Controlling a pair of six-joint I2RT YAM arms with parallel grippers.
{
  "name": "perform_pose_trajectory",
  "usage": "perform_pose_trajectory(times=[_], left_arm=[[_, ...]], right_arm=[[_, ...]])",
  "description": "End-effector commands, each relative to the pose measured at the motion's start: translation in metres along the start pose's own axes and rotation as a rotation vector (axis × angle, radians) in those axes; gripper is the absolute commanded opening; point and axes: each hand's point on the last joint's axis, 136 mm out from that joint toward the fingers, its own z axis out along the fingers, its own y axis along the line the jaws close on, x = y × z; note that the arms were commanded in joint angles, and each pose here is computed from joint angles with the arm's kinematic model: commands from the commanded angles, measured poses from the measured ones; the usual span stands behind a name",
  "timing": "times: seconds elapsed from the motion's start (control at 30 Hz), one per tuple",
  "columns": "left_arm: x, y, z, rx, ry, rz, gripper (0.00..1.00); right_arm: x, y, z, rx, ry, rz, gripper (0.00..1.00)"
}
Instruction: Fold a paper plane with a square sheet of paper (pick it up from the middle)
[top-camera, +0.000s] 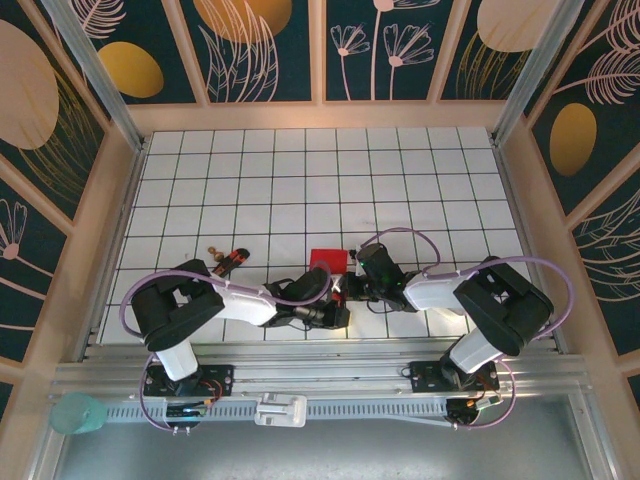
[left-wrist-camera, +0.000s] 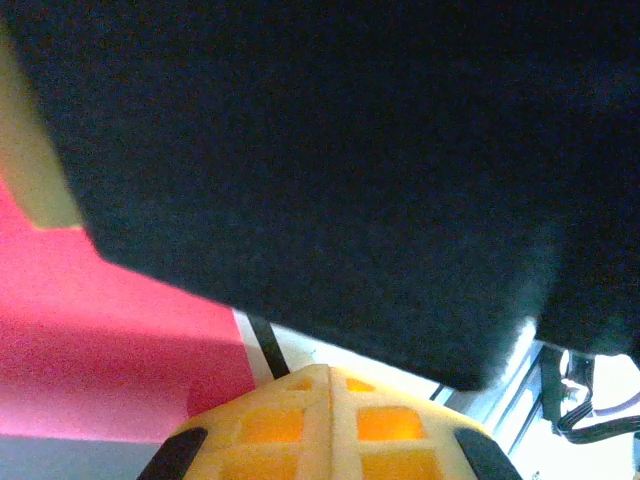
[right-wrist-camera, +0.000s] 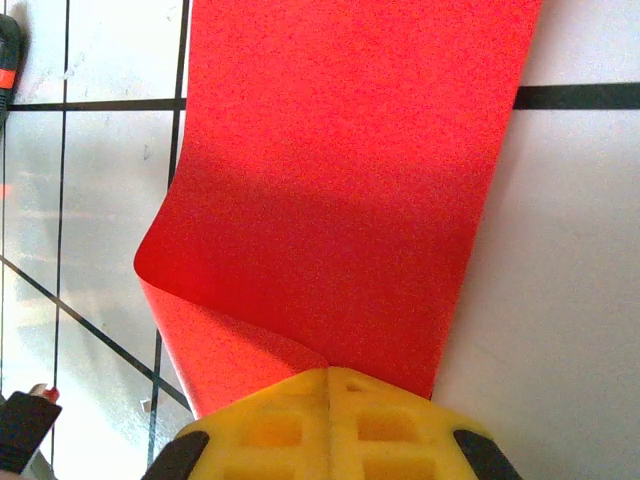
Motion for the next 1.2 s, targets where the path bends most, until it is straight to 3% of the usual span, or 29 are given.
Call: perform_pose_trajectory(times=[0.0,0.23,0.4,0.57,0.77,1.17], left_arm=[[0.035,0.004,0.004,-0.018,0.144,0.008,0.0],[-0.01,-0.028,-0.04,0.11,-0.022,0.036,0.0],[-0.045,-0.007,-0.074,0.102,-0.158,-0.036,0.0],[-0.072,0.016,-0.081,0.078,-0.222,-0.132,0.0],[-0.088,0.02,-0.068,0.069,-0.215,-0.135,0.0],[-0.089,0.052,-0.048,-0.032,-0.188,-0.143,0.0]], right_arm=[[0.051,-0.056,0.004,0.209,0.153,0.066,0.0],[0.053,-0.057,0.004,0.209,0.155,0.065,0.0],[0.052,-0.057,0.004,0.208,0.157,0.062,0.0],[0.052,-0.056,0.006,0.206,0.159,0.061,0.0],[0.052,-0.055,0.007,0.206,0.161,0.06,0.0],[0.052,-0.055,0.007,0.209,0.163,0.054,0.0]])
